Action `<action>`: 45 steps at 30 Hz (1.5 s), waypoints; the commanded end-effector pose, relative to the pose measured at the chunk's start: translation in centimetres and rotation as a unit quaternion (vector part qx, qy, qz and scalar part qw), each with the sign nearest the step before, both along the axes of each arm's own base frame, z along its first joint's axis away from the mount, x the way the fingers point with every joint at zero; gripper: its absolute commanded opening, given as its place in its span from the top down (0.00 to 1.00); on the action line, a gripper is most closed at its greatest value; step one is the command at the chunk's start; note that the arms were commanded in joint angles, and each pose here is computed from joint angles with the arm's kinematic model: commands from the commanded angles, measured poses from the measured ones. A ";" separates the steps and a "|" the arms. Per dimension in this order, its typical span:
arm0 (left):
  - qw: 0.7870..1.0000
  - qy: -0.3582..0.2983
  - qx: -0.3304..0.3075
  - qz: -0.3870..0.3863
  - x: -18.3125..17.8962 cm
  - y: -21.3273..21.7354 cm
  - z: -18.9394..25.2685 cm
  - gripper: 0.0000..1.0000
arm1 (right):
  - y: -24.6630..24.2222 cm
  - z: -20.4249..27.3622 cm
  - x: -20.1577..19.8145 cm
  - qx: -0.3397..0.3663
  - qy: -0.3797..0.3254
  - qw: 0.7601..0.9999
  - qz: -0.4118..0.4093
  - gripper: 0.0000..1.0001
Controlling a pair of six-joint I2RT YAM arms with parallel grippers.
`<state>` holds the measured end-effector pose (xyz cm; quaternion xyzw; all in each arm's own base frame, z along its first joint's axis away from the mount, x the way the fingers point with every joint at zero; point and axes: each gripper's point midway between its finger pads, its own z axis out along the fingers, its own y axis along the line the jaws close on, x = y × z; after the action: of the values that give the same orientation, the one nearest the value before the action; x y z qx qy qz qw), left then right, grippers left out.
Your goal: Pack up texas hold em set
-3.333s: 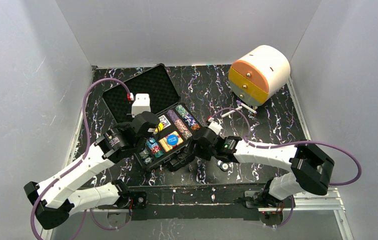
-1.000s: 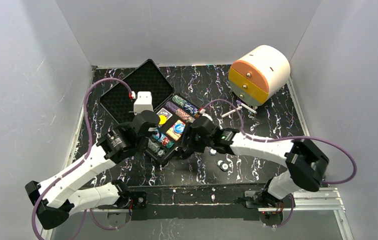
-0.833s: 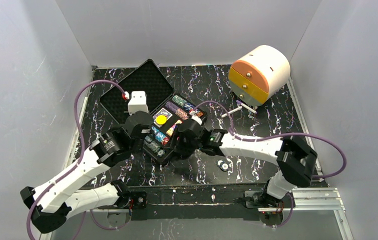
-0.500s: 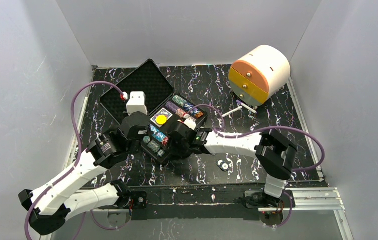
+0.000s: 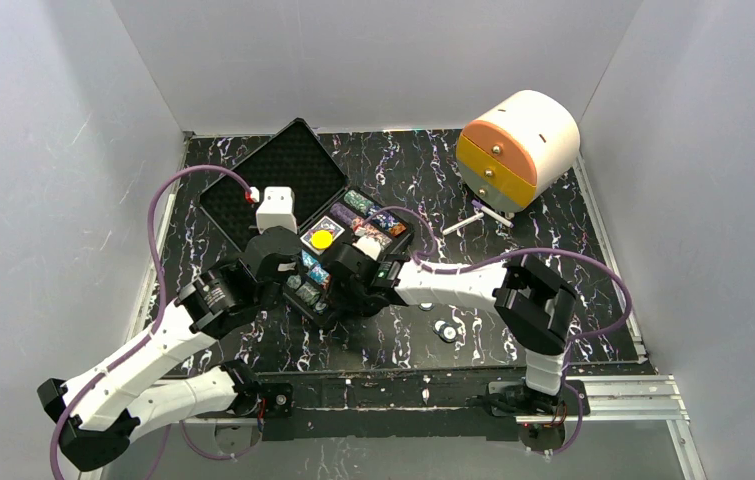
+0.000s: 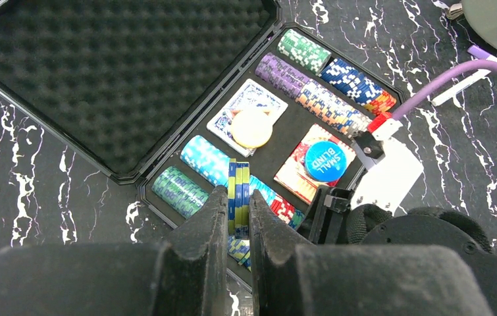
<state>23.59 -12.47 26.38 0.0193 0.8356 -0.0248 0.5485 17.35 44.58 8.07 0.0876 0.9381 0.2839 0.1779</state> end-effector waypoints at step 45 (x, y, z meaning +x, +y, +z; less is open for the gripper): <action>1.000 -0.019 -0.008 0.011 -0.1 0.9 1.3 1.00 | 2.1 3.0 -0.9 0.124 0.002 0.992 0.002 0.73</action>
<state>23.33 -12.08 26.96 0.0194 0.8307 -0.0289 0.5557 16.52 45.95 9.13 0.1023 0.9082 0.3706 0.1656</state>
